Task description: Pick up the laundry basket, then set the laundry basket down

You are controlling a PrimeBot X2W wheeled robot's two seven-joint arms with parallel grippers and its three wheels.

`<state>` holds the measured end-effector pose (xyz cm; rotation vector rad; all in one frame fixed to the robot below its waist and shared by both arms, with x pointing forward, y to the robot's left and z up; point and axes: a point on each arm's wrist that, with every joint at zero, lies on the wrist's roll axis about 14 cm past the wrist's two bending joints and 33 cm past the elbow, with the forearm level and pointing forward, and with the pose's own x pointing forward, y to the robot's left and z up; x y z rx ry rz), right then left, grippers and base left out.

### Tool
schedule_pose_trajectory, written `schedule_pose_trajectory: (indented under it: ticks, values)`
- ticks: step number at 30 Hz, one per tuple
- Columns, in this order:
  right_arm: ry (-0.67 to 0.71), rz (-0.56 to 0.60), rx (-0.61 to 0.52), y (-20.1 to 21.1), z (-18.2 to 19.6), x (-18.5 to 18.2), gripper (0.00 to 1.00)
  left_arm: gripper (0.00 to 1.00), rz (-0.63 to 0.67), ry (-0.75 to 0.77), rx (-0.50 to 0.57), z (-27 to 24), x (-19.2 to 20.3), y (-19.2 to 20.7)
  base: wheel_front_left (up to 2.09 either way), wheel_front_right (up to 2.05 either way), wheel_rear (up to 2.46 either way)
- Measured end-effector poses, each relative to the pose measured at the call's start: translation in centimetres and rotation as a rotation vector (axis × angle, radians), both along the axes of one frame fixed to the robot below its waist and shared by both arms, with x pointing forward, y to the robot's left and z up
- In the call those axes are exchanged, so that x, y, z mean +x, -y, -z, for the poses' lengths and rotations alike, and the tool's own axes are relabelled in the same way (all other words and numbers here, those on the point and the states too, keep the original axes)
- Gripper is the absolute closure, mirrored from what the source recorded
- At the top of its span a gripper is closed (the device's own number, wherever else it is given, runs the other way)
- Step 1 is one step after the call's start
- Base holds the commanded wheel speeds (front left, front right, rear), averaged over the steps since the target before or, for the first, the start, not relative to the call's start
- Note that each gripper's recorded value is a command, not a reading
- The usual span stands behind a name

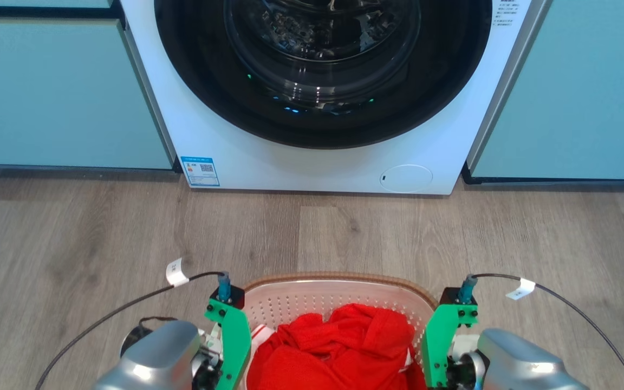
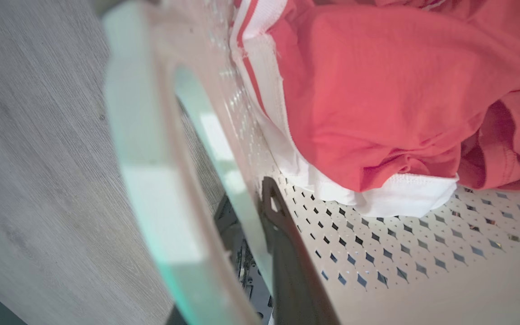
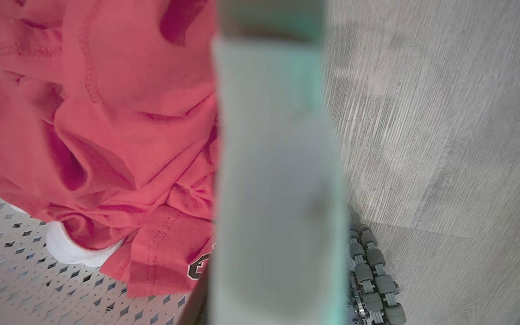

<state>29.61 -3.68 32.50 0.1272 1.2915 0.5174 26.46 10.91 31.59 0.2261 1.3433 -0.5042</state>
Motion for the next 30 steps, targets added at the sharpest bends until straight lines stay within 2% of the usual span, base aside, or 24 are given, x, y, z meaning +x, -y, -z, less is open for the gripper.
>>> schedule_pose_trajectory:
  ticks: [30]
  values:
    - [0.010,-0.015,-0.009,0.02,-0.60,0.06,1.00,1.00,-0.001,-0.010,-0.003,-0.43,-0.09,-0.12,0.00,0.00,0.00]
